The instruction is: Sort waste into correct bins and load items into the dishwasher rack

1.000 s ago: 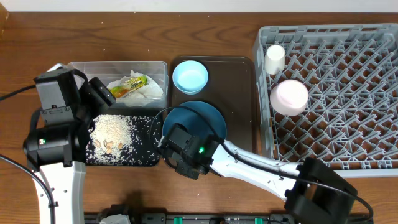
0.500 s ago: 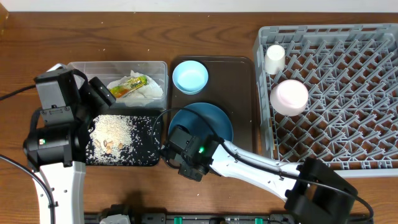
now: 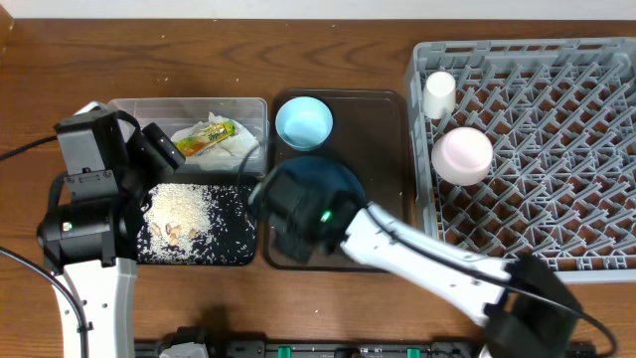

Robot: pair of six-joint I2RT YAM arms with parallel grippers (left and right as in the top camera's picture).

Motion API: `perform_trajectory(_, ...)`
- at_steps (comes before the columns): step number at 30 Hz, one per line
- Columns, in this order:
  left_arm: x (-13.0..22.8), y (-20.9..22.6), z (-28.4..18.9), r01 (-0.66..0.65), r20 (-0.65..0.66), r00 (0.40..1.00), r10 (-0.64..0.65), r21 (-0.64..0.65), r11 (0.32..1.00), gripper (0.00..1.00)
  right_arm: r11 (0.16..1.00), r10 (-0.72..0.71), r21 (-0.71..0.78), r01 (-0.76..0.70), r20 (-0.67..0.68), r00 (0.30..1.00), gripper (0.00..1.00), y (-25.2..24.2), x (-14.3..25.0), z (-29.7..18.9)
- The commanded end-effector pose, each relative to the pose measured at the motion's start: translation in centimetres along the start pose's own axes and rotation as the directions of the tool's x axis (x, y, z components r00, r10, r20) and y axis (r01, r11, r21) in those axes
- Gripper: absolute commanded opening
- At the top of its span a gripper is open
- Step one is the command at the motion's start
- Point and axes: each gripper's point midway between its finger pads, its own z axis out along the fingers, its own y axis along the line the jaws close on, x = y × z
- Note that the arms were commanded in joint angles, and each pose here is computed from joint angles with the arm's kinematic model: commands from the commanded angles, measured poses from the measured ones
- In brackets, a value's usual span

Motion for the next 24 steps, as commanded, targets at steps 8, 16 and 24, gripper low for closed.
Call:
perform_trajectory(8,-0.4,0.2,-0.1,-0.001,0.010,1.000,0.002,-0.013,1.000,0.88,0.957,0.243,0.022,-0.290,0.489,0.838,0.01,-12.6,-6.0,-19.9)
perform_trajectory(16,-0.4,0.2,-0.1,-0.001,0.010,1.000,0.002,-0.013,1.000,0.88,0.867,0.497,-0.382,-0.320,0.608,0.619,0.01,-21.3,-0.2,-28.2)
perform_trajectory(24,-0.4,0.2,-0.1,-0.001,0.010,1.000,0.002,-0.013,1.000,0.88,0.802,0.582,-0.476,-0.360,0.488,0.651,0.04,-21.7,1.8,-24.8)
